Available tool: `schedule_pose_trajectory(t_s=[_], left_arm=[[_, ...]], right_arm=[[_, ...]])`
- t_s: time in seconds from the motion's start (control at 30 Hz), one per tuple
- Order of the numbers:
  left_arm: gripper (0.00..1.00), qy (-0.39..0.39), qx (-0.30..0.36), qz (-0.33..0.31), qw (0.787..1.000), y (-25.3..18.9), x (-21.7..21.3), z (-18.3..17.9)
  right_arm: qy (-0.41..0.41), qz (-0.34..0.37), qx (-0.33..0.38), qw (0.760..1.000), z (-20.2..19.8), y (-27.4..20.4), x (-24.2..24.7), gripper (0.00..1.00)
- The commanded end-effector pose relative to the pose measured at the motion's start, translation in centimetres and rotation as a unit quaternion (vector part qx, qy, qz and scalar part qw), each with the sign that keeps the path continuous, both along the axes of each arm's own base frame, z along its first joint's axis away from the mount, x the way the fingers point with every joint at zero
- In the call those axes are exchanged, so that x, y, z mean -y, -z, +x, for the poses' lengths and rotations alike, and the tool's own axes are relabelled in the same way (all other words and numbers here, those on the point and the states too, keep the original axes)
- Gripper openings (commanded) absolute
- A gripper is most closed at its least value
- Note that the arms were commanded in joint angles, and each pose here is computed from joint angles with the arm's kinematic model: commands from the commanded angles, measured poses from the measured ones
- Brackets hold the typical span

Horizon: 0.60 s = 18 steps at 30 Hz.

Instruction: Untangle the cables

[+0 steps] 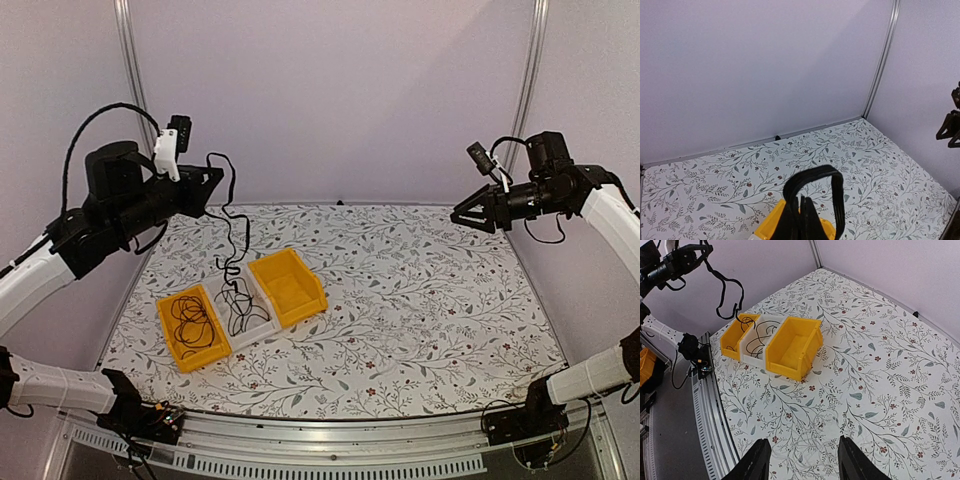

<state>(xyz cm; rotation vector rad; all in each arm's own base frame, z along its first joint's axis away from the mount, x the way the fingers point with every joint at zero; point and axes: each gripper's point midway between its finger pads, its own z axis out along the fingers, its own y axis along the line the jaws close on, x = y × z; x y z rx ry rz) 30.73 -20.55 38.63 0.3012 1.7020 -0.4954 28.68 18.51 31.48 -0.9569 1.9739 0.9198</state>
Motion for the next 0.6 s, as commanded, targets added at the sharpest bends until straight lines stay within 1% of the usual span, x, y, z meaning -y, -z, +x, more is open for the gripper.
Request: schedule_pose_trajectory(t_s=[0.0,0.33,0.57], left_arm=[[0.00,-0.016,-0.009,0.010,1.000,1.3,-1.1,0.1],[0.00,-0.036,-0.031,0.016,0.999,4.9,-2.6,0.0],[0.00,-0.040,-0.071,0.028,0.996,9.4,-3.0,0.6]], right_arm=[[-0.002,-0.003,0.010,1.000,-0.2,0.0,0.0,0.50],[-0.002,-0.007,0.003,1.000,-0.1,0.7,0.0,0.50],[0.001,-0.012,0.002,1.000,-0.1,1.1,0.2,0.50]])
